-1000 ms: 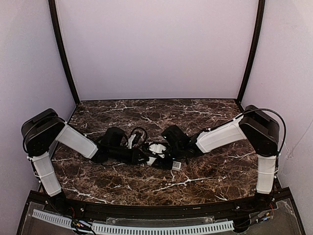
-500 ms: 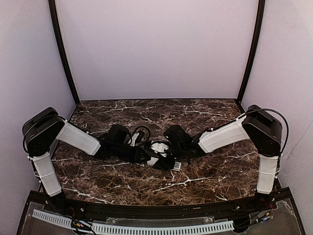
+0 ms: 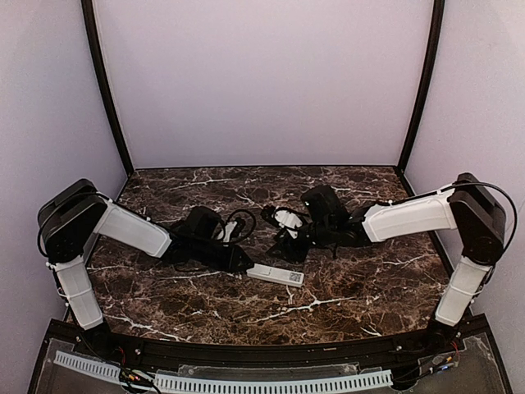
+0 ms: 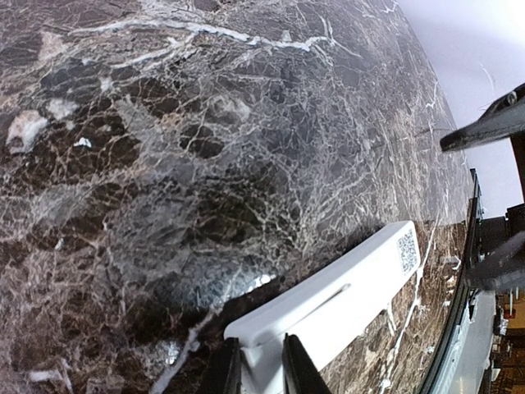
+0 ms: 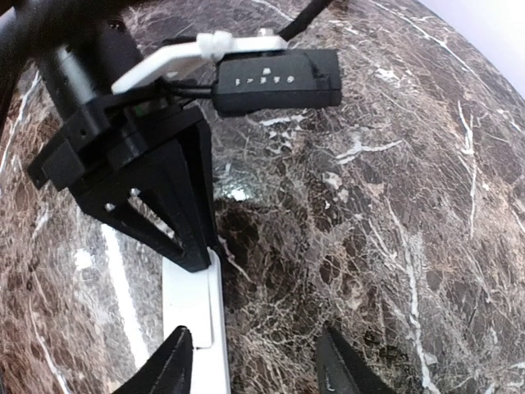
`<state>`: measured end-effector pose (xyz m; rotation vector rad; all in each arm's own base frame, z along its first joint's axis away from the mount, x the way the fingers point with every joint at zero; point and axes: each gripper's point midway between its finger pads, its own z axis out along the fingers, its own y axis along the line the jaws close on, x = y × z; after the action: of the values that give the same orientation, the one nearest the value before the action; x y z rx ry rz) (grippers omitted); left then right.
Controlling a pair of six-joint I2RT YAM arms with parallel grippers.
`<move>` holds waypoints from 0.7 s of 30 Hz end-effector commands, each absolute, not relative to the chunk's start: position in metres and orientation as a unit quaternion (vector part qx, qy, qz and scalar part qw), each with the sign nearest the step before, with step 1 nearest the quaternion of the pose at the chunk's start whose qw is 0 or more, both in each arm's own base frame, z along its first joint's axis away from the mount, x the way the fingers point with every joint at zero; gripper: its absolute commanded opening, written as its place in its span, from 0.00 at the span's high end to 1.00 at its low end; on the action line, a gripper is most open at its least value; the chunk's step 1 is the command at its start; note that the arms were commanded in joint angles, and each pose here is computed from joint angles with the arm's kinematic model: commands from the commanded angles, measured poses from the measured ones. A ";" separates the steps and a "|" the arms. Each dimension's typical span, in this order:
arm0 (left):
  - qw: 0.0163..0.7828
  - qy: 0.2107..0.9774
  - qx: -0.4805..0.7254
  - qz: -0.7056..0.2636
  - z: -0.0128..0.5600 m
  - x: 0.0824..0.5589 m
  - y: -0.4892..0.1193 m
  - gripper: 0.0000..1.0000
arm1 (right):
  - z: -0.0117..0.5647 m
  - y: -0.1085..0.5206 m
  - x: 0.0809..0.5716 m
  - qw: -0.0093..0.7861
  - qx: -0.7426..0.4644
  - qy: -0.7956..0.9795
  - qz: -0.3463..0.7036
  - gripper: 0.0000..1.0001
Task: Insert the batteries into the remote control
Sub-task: Load the battery cover onto the remote control without the battery cover.
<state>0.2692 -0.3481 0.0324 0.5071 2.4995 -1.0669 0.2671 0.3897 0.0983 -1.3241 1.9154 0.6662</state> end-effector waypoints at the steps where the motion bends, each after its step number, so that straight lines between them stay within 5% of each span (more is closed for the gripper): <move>1: 0.156 0.911 0.182 -0.337 0.010 0.256 -0.335 0.82 | 0.081 0.385 0.259 0.318 -0.508 0.752 0.275 0.61; 6: 0.159 0.910 0.180 -0.339 0.012 0.256 -0.335 0.82 | 0.067 0.384 0.250 0.295 -0.516 0.752 0.284 0.77; 21: 0.168 0.906 0.177 -0.346 0.018 0.257 -0.335 0.78 | 0.044 0.399 0.234 0.264 -0.553 0.742 0.272 0.93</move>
<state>0.2702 -0.3481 0.0319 0.5052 2.4995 -1.0475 0.2391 0.3885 0.0454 -1.4500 2.0316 0.7339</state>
